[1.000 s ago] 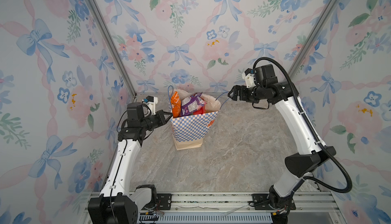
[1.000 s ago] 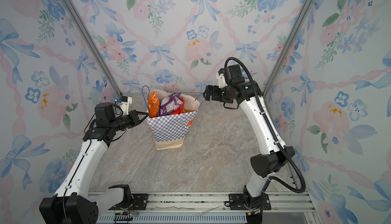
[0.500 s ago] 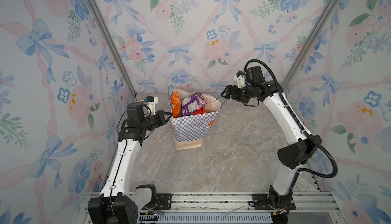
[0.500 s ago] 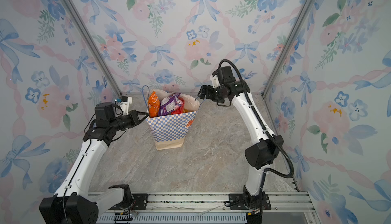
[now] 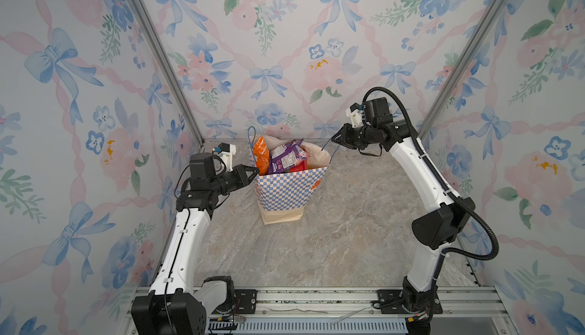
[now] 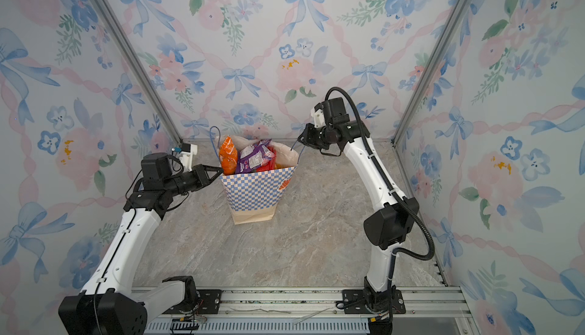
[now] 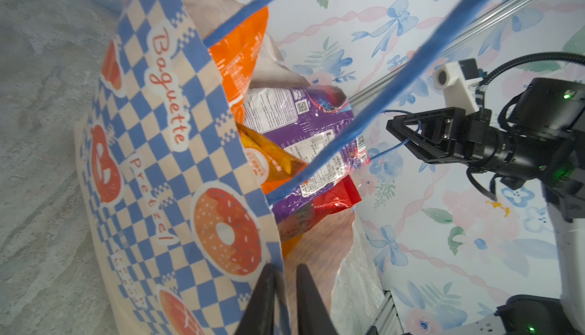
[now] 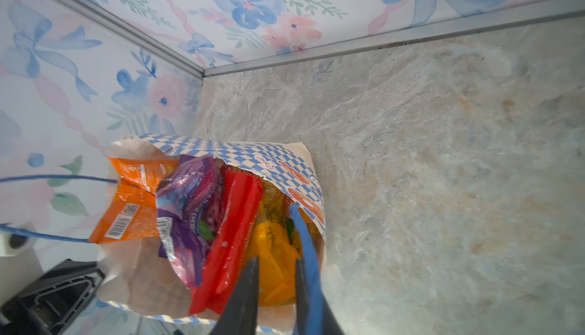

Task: Place the snacks into the paper bag
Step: Shake the paper bag at the center of the table.

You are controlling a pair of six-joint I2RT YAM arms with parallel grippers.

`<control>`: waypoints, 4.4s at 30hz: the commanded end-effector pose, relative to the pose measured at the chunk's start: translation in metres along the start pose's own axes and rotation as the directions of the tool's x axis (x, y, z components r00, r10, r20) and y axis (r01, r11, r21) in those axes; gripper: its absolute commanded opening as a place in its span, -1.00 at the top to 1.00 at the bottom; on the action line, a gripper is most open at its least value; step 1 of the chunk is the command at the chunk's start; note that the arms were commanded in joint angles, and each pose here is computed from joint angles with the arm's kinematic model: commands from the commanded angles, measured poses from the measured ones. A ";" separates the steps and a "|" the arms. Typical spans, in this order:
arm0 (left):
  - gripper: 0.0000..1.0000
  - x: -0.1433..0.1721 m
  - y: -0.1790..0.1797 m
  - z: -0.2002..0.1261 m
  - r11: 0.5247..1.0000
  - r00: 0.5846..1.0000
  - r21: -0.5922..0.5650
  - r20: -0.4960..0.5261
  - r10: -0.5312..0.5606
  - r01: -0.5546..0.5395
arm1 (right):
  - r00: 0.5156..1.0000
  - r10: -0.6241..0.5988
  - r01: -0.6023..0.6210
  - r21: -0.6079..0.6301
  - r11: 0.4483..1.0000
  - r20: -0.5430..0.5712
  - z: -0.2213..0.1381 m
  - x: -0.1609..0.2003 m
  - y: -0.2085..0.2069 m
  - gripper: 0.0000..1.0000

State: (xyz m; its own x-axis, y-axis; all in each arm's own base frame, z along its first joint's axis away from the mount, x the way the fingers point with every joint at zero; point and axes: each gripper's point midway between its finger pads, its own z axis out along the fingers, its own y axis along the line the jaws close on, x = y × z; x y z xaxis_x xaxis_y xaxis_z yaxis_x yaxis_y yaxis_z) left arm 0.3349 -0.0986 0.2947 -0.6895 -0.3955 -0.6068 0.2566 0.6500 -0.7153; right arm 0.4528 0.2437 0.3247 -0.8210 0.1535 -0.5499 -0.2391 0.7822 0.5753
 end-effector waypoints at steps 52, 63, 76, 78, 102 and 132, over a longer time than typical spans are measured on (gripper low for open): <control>0.12 -0.088 -0.020 -0.069 0.995 0.971 -0.024 0.218 0.102 -0.099 | 0.990 0.042 -0.031 -0.083 0.996 0.138 -0.052 -0.040 0.007 1.00; -0.48 -0.099 0.012 -0.105 0.990 0.949 -0.135 0.305 0.084 -0.044 | 0.993 0.044 -0.033 -0.100 0.994 0.113 -0.037 -0.040 0.011 0.91; -0.80 -0.098 0.043 -0.084 0.982 0.964 -0.188 0.258 0.073 -0.024 | 0.994 0.043 -0.033 -0.100 0.994 0.102 -0.034 -0.038 0.013 0.88; -0.80 -0.100 0.045 -0.080 0.981 0.965 -0.194 0.249 0.078 -0.029 | 0.994 0.041 -0.031 -0.099 0.995 0.098 -0.032 -0.037 0.013 0.88; 0.38 -0.112 0.037 -0.044 0.989 0.979 -0.143 0.195 0.065 -0.038 | 0.997 0.020 -0.011 -0.132 0.991 0.070 -0.025 -0.031 0.027 0.88; 1.00 -0.138 -0.147 0.028 0.896 0.974 0.400 0.187 0.128 -0.195 | 0.989 -0.073 0.132 -0.542 0.830 0.129 -0.051 -0.040 0.177 1.00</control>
State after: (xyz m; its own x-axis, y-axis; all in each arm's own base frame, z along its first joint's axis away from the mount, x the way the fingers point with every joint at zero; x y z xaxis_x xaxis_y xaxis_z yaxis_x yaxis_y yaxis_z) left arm 0.4367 -0.1405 0.3770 -0.6917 -0.4392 -0.5733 0.3665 0.4705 -0.8027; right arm 0.4539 0.3297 0.3870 -0.8448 0.1631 -0.5097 -0.3605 0.5306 0.7672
